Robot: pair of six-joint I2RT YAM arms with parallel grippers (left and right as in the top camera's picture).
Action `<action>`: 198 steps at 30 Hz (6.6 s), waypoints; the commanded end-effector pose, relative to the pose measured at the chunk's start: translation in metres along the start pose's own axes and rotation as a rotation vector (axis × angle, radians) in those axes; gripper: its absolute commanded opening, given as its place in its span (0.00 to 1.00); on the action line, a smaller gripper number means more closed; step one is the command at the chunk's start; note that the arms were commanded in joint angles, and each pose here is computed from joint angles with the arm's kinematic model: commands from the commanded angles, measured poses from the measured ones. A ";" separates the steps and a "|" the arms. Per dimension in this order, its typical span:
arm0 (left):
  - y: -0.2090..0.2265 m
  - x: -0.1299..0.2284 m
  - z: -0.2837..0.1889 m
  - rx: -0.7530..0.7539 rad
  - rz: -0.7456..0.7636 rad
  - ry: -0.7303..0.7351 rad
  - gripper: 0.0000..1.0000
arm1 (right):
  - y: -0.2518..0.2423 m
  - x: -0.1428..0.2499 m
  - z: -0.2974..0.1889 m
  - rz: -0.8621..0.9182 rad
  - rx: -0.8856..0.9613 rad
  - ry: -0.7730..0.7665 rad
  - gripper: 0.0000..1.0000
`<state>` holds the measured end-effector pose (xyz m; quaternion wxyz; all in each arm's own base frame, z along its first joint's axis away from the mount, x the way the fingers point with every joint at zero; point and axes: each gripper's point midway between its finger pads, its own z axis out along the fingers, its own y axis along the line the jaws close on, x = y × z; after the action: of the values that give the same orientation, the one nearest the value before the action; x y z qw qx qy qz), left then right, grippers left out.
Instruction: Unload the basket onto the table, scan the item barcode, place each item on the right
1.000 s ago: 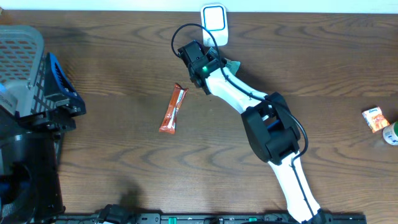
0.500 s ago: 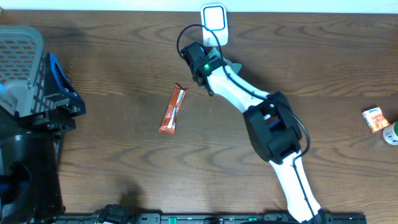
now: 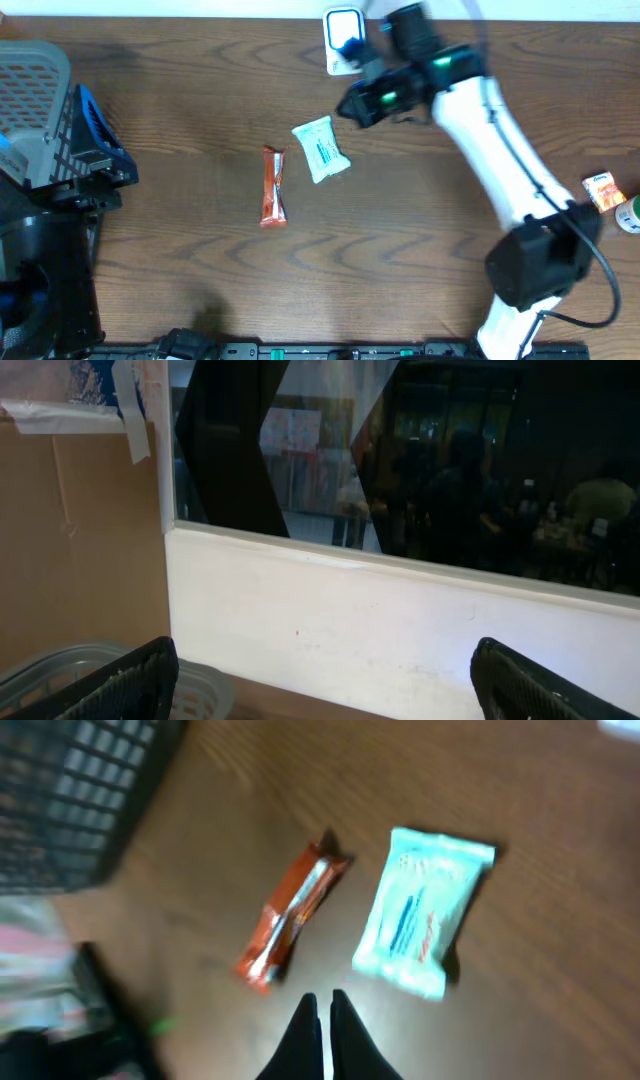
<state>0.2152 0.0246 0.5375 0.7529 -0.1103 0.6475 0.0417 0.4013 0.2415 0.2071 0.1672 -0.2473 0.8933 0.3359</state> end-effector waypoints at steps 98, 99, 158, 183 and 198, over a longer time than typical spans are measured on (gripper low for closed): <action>0.005 -0.005 -0.004 -0.015 0.022 -0.021 0.93 | 0.059 -0.013 0.023 0.114 -0.611 0.023 0.01; 0.005 -0.005 -0.004 -0.015 0.022 -0.021 0.93 | 0.059 -0.014 0.022 0.115 -0.614 0.022 0.01; 0.003 0.017 0.002 -0.017 0.067 0.065 0.94 | -0.187 -0.138 0.089 -0.360 1.043 -0.425 0.01; 0.003 0.017 0.002 -0.017 0.067 0.064 0.94 | -0.174 -0.140 0.084 -0.456 1.156 -0.358 0.01; 0.002 0.012 0.002 -0.016 0.057 0.045 0.94 | -0.140 -0.121 -0.023 -0.274 1.200 -0.091 0.01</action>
<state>0.2172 0.0241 0.5257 0.7362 -0.0964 0.6674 0.0579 0.5819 0.1961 0.1686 0.3411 -0.2699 0.8675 -0.2413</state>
